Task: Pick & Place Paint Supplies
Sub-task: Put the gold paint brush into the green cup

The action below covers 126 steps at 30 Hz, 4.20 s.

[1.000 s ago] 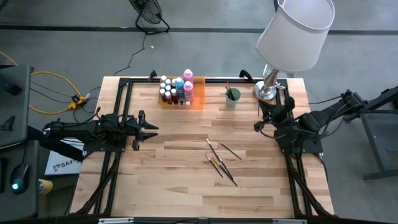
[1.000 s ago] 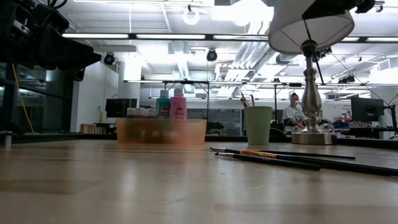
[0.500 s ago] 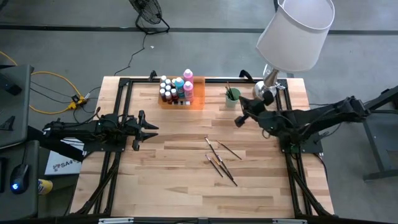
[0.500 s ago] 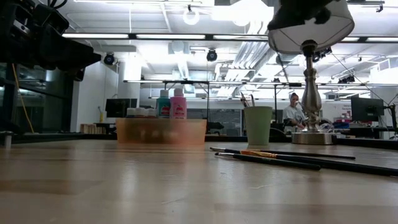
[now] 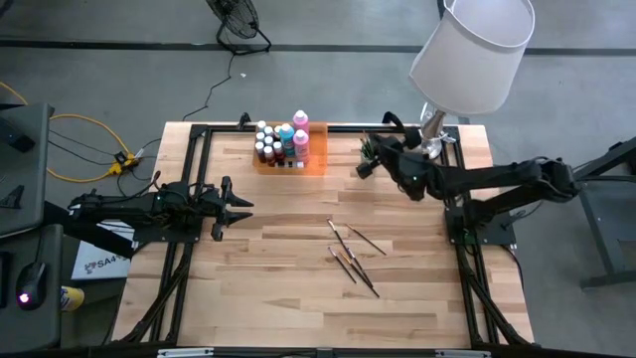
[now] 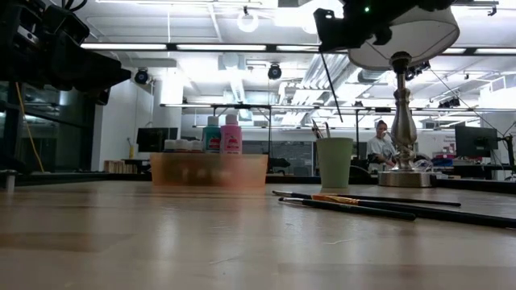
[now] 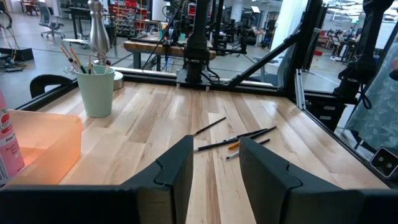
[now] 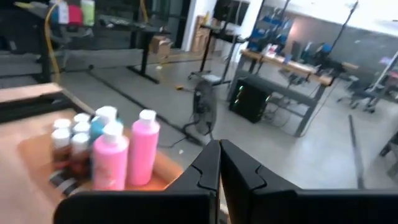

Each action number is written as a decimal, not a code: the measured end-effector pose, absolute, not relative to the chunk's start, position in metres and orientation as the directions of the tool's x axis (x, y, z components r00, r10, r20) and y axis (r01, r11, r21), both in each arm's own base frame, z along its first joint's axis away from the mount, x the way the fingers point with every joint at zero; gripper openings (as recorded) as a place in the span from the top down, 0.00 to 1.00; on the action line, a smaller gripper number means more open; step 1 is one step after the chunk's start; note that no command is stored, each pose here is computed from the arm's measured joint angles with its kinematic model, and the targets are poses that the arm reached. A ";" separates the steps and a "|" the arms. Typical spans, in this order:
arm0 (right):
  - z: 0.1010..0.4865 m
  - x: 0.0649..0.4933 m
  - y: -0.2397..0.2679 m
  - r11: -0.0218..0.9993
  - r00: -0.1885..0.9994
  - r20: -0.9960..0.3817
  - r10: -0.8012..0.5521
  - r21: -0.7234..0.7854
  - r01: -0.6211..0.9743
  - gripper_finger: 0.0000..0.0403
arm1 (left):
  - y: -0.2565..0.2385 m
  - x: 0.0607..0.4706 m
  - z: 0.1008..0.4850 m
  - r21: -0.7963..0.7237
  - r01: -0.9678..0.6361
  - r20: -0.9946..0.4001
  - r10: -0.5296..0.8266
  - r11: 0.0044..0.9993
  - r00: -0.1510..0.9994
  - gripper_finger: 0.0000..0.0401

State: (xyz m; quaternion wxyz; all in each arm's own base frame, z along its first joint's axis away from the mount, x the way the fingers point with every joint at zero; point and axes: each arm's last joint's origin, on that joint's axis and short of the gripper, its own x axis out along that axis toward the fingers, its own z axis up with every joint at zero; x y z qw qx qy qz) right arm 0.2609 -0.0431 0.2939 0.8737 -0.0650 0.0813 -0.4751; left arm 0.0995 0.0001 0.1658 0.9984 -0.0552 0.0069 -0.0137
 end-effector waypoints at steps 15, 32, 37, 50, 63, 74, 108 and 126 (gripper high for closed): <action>0.267 0.244 -0.105 0.564 0.553 -0.125 -0.824 -0.077 0.822 0.99 | 0.000 0.099 0.166 -0.110 0.027 -0.012 -0.028 0.994 1.000 0.69; 0.229 0.223 -0.123 0.639 0.626 -0.170 -0.761 -0.034 0.768 0.87 | 0.000 0.099 0.166 -0.110 0.026 -0.012 -0.028 0.994 1.000 0.69; 0.229 0.223 -0.123 0.640 0.627 -0.170 -0.760 -0.034 0.768 0.68 | 0.000 0.099 0.166 -0.110 0.027 -0.012 -0.029 0.994 1.000 0.69; 0.246 0.211 -0.093 0.702 0.686 -0.194 -0.701 -0.017 0.712 0.49 | 0.000 0.099 0.166 -0.110 0.027 -0.012 -0.028 0.994 1.000 0.69; 0.240 0.211 -0.037 0.838 0.797 -0.327 -0.507 0.031 0.545 0.51 | 0.000 0.099 0.166 -0.110 0.027 -0.012 -0.029 0.994 1.000 0.69; 0.231 0.209 0.016 0.923 0.855 -0.421 -0.302 0.098 0.373 0.51 | 0.000 0.099 0.166 -0.110 0.026 -0.012 -0.028 0.994 1.000 0.69; 0.204 0.246 0.060 0.900 0.804 -0.585 -0.108 0.286 0.329 0.51 | 0.000 0.099 0.166 -0.110 0.027 -0.012 -0.028 0.994 1.000 0.69; 0.217 0.278 0.084 0.907 0.734 -0.680 -0.005 0.306 0.289 0.51 | 0.000 0.099 0.166 -0.110 0.027 -0.012 -0.028 0.994 1.000 0.69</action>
